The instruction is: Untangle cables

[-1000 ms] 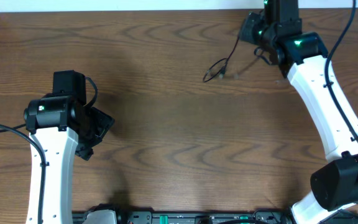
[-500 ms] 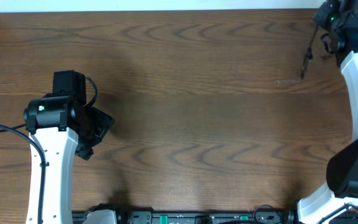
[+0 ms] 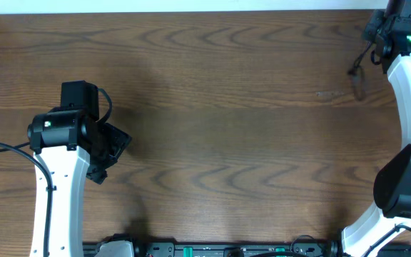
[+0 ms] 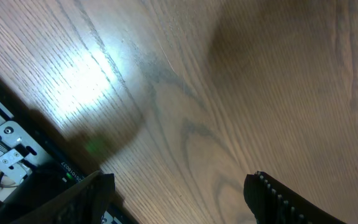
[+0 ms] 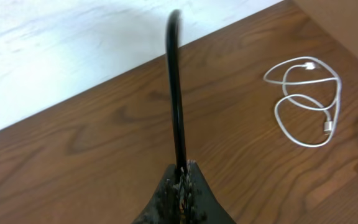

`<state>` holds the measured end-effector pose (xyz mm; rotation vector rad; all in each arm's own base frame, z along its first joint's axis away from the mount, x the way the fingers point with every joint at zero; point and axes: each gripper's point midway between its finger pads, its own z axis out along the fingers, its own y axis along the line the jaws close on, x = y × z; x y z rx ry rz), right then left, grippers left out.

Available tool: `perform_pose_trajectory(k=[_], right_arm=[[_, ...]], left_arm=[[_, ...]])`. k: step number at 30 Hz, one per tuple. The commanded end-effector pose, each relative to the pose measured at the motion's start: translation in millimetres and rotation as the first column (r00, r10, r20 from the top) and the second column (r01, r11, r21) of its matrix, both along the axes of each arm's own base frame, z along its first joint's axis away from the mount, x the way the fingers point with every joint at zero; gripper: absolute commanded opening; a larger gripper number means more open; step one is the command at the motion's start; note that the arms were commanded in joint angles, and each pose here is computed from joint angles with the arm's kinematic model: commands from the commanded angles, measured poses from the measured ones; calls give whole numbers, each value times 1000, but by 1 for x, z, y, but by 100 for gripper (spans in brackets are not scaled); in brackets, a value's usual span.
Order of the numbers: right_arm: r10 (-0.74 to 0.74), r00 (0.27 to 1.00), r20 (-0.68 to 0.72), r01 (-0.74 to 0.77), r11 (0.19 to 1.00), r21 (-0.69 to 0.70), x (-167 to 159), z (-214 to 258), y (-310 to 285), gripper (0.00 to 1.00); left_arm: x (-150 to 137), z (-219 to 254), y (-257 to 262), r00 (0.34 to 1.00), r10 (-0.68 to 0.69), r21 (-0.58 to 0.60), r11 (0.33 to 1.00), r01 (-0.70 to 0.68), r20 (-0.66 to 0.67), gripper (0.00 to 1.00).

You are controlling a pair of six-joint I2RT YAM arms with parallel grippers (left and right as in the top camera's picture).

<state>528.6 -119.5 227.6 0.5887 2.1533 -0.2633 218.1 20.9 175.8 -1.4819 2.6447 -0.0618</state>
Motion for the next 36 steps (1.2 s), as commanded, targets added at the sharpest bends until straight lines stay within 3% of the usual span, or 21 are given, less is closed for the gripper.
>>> perform_pose_trajectory(k=[1, 9, 16, 17, 18, 19, 22, 24, 30, 36], right_arm=[[-46, 997, -56, 44, 999, -29, 6, -33, -15, 1], [-37, 985, -171, 35, 999, -11, 21, -112, -15, 1], [-39, 955, -295, 42, 999, 3, 12, -171, -18, 2], [-40, 955, -293, 42, 999, 2, 12, -170, -18, 7], [-43, 960, -277, 44, 999, -1, 14, -161, -20, 42], [-39, 963, -267, 39, 999, -7, 15, -153, -22, 63], [-43, 979, -200, 39, 999, -24, 20, -109, -29, 88], [-47, 988, -149, 44, 999, -27, 22, -76, -32, 94], [-32, 996, -88, 31, 999, -14, 14, -26, -31, 99], [71, 941, -330, -29, 991, 129, -31, -69, -4, 99]], left_arm=[[-3, 0, 1, 1000, 12, 1, 1000, -12, -3, 73], [-3, 0, 1, 1000, 12, 1, 1000, -12, -3, 72], [-3, 0, 1, 1000, 13, 1, 1000, -13, -3, 73], [-3, 0, 1, 1000, 13, 1, 1000, -13, -3, 73], [-3, 0, 1, 1000, 13, 1, 1000, -13, -3, 73], [-3, 0, 1, 1000, 13, 1, 1000, -13, -3, 73], [-3, 0, 1, 1000, 13, 1, 1000, -13, -3, 73], [-3, 0, 1, 1000, 13, 1, 1000, -13, -3, 73], [-3, 0, 1, 1000, 13, 1, 1000, -13, -3, 73], [-4, 0, 1, 1000, 13, 1, 1000, -13, -6, 73]])
